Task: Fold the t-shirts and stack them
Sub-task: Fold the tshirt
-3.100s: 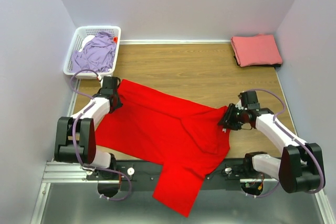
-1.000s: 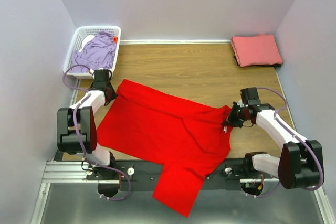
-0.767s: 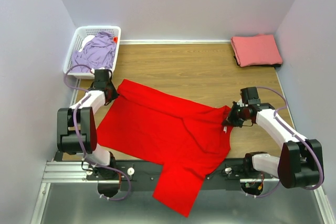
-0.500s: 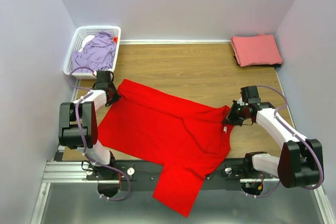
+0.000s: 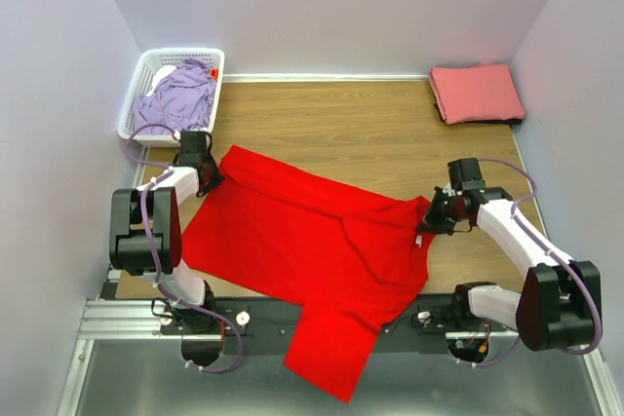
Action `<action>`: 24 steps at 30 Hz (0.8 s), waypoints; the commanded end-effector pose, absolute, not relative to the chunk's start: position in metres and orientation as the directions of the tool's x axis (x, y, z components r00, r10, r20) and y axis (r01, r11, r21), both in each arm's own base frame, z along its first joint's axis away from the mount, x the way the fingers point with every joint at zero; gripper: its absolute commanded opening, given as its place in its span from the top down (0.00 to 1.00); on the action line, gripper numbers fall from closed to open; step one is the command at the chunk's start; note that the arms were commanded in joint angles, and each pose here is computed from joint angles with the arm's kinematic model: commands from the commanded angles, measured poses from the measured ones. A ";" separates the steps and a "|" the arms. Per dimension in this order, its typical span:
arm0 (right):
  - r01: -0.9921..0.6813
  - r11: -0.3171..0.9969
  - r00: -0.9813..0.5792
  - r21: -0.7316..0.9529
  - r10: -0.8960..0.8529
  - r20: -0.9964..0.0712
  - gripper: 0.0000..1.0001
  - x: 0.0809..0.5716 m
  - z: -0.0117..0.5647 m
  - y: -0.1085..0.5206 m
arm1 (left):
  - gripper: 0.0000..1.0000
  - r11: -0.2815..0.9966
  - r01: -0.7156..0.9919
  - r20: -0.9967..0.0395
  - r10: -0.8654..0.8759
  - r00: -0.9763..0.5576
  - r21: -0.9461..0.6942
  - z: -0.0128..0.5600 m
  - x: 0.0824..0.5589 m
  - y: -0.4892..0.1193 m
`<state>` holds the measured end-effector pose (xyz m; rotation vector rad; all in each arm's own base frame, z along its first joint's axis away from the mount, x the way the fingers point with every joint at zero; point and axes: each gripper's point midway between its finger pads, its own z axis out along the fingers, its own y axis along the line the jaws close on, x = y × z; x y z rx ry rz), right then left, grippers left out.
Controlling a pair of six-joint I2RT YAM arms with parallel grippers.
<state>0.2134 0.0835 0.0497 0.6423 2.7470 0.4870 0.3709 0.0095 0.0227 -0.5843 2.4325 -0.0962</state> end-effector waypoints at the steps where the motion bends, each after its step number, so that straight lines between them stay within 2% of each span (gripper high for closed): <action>1: 0.397 0.867 -0.849 0.300 0.471 -0.240 0.99 0.213 0.062 0.065 | 1.00 0.891 -0.433 -0.499 -0.440 -0.746 -0.138 -0.002 0.348 0.018; 18: 0.392 0.893 -0.865 0.220 0.439 -0.243 0.98 0.218 0.063 0.053 | 1.00 0.892 -0.429 -0.507 -0.437 -0.743 -0.141 0.002 0.350 0.019; 20: 0.378 0.900 -0.871 0.218 0.425 -0.244 0.95 0.219 0.063 0.053 | 0.98 0.894 -0.423 -0.508 -0.436 -0.743 -0.149 0.004 0.351 0.017; 22: 0.351 0.903 -0.877 0.247 0.409 -0.250 0.86 0.224 0.069 0.059 | 0.90 0.895 -0.416 -0.521 -0.436 -0.734 -0.162 0.012 0.355 0.016; 23: 0.337 0.903 -0.878 0.268 0.404 -0.258 0.76 0.227 0.074 0.062 | 0.82 0.895 -0.411 -0.528 -0.437 -0.728 -0.174 0.018 0.358 0.015; 24: 0.330 0.904 -0.875 0.273 0.402 -0.271 0.72 0.230 0.079 0.062 | 0.79 0.895 -0.407 -0.545 -0.438 -0.715 -0.184 0.027 0.360 0.015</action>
